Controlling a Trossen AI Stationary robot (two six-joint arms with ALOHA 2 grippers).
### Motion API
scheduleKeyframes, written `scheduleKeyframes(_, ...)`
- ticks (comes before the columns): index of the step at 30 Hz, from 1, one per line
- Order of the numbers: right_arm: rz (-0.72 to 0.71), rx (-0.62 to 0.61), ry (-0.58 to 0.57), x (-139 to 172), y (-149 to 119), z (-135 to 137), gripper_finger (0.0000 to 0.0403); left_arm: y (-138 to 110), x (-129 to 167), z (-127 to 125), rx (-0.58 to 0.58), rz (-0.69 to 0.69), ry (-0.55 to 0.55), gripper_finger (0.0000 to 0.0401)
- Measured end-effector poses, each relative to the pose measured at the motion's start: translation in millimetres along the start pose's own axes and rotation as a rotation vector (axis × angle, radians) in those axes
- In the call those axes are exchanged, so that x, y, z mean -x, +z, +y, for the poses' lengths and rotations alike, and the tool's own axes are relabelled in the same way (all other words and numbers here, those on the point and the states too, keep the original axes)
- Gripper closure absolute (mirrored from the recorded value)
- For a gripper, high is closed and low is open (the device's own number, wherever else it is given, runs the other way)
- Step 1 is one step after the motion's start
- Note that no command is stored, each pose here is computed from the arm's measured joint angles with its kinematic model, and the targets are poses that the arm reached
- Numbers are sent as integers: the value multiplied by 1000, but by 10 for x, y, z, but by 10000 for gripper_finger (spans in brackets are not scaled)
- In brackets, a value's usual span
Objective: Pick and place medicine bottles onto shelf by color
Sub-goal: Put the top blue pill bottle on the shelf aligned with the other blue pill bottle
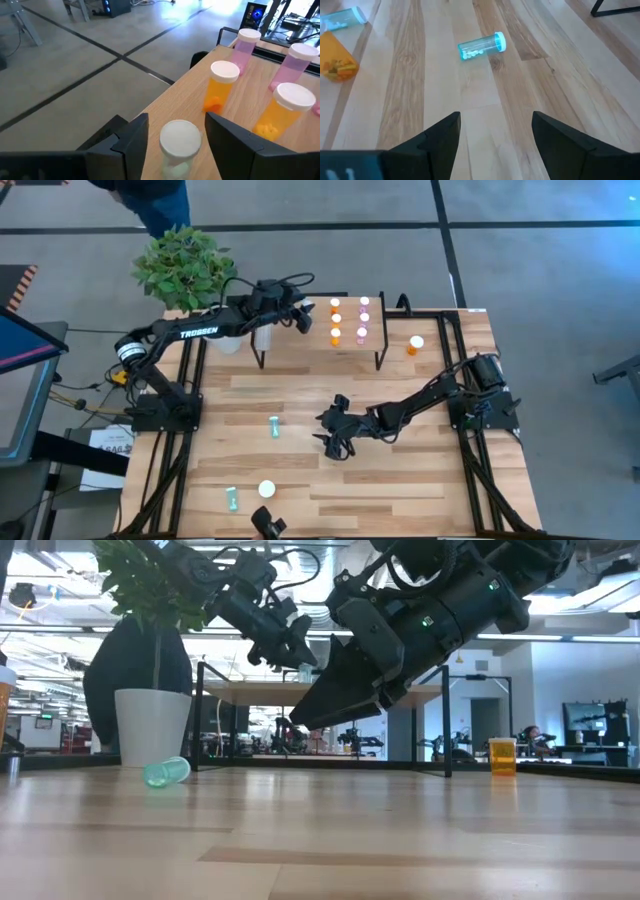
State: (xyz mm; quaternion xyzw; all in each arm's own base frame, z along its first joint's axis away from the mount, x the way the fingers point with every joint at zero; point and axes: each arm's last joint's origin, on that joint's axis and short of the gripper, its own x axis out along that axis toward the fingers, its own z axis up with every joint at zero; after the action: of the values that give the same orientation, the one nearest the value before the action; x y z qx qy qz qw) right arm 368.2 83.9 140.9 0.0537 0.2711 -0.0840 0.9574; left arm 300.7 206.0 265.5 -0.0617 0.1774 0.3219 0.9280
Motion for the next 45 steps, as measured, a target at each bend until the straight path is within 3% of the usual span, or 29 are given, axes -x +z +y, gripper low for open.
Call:
scheduleKeyframes(7,0,0,0,0,0,0,133,133,263,-28,-31,3,49,175)
scheduleKeyframes(11,-1,0,0,0,1,0,133,242,557,-114,-53,8,19,159)
scheduleKeyframes(18,-6,-1,2,0,6,2,133,239,1213,-632,-129,103,-125,157)
scheduleKeyframes(23,-12,-4,4,0,12,4,133,-133,1612,-1112,-208,173,-141,157)
scheduleKeyframes(27,-13,-4,4,0,13,4,133,-611,1833,-1308,-158,241,-201,157)
scheduleKeyframes(33,-22,-7,7,0,22,6,133,-1255,2088,-1374,4,377,-274,157)
scheduleKeyframes(38,-56,-22,17,1,56,16,133,-1591,2158,-1377,164,463,-238,157)
scheduleKeyframes(45,-92,-96,28,0,95,15,133,-1950,2103,-1332,152,559,-144,157)
